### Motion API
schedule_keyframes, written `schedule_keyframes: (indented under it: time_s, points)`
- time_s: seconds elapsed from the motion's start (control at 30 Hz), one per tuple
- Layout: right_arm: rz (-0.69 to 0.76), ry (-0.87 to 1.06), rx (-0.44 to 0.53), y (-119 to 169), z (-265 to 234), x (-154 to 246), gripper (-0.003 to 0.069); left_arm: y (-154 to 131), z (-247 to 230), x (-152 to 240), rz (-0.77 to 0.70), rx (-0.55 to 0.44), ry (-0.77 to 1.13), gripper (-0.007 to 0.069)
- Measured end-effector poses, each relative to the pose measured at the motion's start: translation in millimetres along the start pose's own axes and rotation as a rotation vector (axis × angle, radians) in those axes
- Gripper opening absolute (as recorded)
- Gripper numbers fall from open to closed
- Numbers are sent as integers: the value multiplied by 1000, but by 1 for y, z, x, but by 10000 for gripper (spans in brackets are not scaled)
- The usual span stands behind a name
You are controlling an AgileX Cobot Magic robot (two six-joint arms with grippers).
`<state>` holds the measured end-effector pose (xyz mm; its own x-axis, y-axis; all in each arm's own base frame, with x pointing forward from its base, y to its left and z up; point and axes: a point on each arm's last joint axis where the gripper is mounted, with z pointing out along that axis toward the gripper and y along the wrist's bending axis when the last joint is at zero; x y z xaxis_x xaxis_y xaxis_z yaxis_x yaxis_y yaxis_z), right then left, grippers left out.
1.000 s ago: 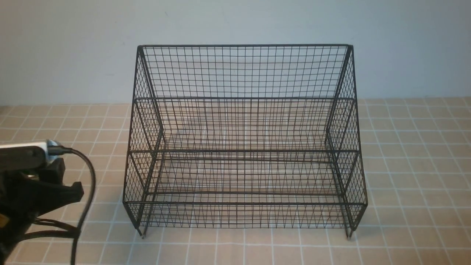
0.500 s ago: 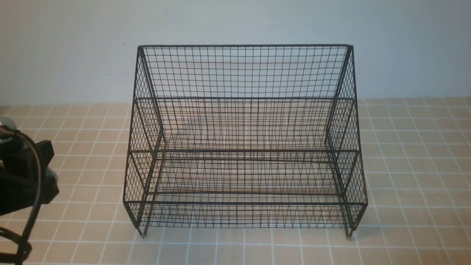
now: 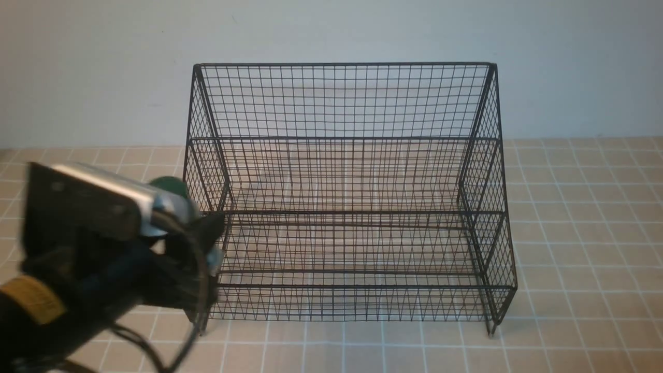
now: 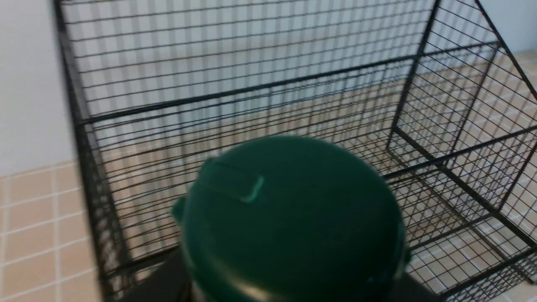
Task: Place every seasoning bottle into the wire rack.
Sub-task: Use the left arm to put the condiment bottle back on the shelf
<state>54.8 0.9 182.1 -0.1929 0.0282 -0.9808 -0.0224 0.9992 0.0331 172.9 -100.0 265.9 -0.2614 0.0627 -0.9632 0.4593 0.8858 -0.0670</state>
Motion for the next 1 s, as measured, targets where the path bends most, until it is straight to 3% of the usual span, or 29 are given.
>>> schedule_keyframes:
  time_s: [0.4,1.0]
  points:
    - [0,0,0,0,0,0,-15,-3,60,32,38,-40,3,311]
    - [0,0,0,0,0,0,-15,0,83,63,23,-73,124,311]
